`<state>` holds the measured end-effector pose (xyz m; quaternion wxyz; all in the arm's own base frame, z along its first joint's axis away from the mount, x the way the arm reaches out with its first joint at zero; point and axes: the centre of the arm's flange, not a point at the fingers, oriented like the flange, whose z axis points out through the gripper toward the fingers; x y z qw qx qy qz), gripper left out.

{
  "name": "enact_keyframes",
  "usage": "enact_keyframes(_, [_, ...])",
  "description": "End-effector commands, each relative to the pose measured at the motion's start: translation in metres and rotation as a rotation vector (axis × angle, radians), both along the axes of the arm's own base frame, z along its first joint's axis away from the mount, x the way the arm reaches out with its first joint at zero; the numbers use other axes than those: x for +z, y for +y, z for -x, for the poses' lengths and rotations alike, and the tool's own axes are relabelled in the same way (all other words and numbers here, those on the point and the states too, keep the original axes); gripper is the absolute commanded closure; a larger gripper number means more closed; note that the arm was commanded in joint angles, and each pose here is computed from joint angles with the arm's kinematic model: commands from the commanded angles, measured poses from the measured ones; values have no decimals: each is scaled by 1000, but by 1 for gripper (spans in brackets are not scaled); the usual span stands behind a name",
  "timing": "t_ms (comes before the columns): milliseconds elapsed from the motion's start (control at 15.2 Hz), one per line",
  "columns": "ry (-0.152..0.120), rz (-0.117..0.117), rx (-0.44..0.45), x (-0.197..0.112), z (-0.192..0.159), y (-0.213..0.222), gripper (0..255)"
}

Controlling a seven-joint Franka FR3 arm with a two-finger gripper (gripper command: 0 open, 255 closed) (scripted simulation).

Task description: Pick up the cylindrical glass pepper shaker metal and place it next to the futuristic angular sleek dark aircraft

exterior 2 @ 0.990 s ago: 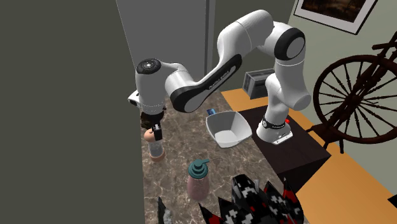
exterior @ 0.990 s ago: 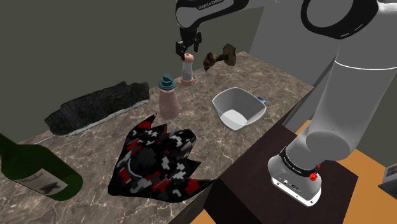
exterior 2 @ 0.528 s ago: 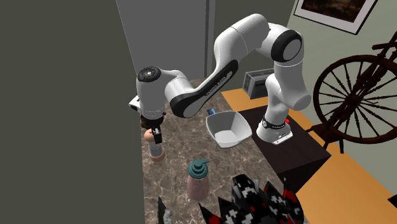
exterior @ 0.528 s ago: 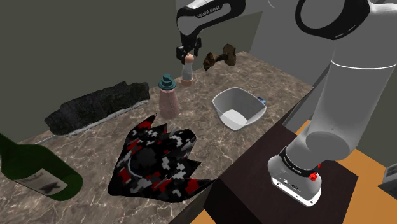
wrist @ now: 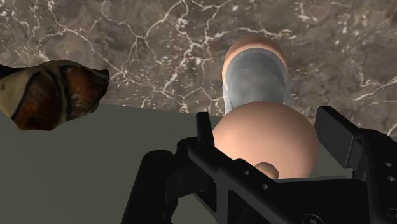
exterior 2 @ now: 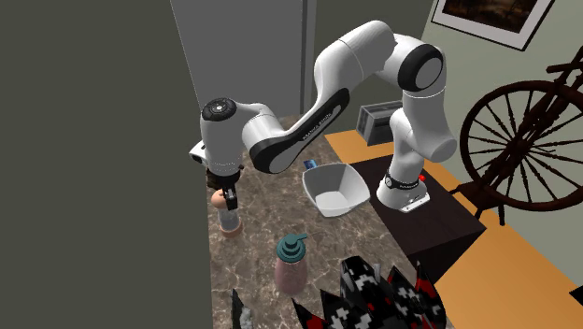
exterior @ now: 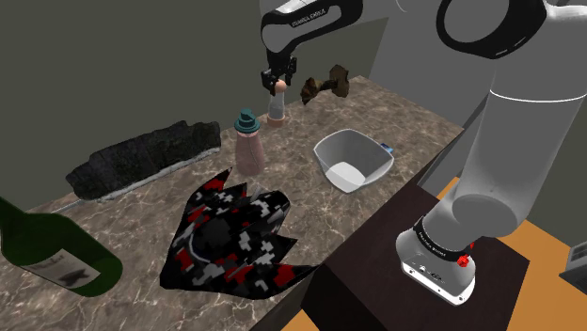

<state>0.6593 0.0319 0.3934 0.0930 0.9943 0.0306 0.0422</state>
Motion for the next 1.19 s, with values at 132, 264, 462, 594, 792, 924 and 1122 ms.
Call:
enact_keyframes(132, [0, 0, 0, 0, 0, 0, 255])
enact_keyframes(264, [0, 0, 0, 0, 0, 0, 255])
enact_keyframes(462, [0, 0, 0, 5, 0, 0, 255])
enact_keyframes(594, [0, 0, 0, 16, 0, 0, 255])
enact_keyframes(792, [0, 0, 0, 32, 0, 0, 255])
enact_keyframes(924, [0, 0, 0, 42, 0, 0, 255])
enact_keyframes(1122, [0, 0, 0, 58, 0, 0, 255])
